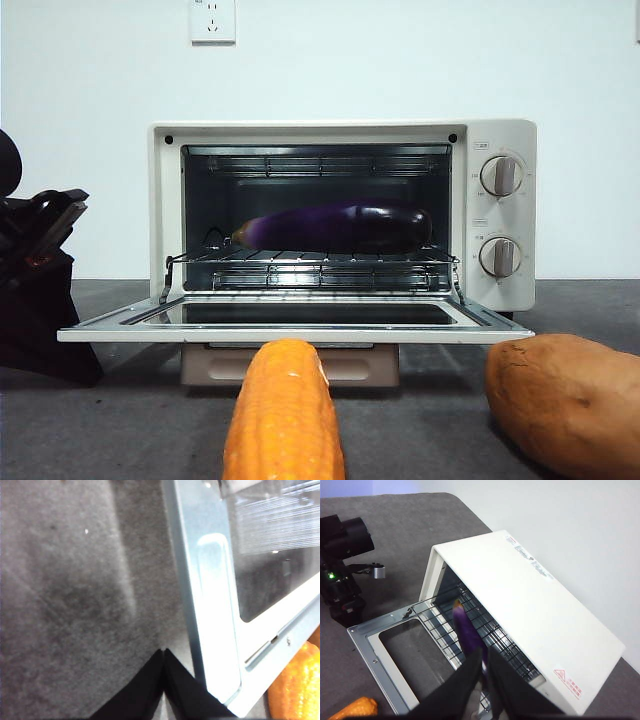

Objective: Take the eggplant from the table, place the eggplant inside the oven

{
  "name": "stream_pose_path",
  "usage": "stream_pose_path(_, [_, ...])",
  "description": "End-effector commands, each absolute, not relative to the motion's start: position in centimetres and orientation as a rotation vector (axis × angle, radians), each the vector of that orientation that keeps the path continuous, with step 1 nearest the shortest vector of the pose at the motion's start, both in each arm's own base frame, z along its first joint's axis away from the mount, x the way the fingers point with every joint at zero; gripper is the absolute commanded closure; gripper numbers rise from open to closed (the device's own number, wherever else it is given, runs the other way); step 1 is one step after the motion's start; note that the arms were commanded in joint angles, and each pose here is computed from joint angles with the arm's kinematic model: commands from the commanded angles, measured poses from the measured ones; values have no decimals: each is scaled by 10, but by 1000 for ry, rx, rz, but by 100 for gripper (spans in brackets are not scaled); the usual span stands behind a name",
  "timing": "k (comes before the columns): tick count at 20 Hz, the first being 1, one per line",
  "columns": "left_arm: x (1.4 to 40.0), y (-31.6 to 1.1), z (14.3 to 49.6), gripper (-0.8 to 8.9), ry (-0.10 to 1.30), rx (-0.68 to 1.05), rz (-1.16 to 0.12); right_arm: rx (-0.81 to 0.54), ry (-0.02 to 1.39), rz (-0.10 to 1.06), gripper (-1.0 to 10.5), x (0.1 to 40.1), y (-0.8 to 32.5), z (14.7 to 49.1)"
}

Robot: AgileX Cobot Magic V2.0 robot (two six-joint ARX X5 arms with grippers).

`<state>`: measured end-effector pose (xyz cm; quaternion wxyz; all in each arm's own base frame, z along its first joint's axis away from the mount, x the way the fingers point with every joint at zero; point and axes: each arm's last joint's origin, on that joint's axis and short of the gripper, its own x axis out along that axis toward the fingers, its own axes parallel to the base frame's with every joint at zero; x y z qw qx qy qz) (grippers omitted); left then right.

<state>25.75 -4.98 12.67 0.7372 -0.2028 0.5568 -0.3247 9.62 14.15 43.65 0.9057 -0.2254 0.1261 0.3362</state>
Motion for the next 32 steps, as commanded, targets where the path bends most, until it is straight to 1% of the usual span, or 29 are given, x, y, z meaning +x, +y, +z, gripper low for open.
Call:
stream_pose_path(1, [260, -52, 125, 808, 1206, -442, -775, -430, 258, 702, 941, 93, 141, 440])
stream_pose_path(8, [265, -54, 129, 808, 1111, -414, -870, -431, 299, 699, 941, 90, 136, 437])
stream_pose_path(16, [273, -52, 140, 807, 1034, -501, -993, -444, 409, 686, 941, 88, 132, 428])
stream_pose_path(20, [284, -46, 154, 807, 988, -549, -1026, -425, 443, 712, 941, 87, 131, 426])
stream_pose_path(25, [307, -36, 183, 807, 898, -560, -1010, -406, 464, 735, 941, 86, 132, 424])
stream_pose_path(29, [331, -27, 221, 807, 798, -556, -988, -402, 486, 772, 941, 87, 136, 417])
stream_pose_path(32, [345, -22, 253, 807, 730, -553, -978, -418, 517, 789, 941, 90, 142, 402])
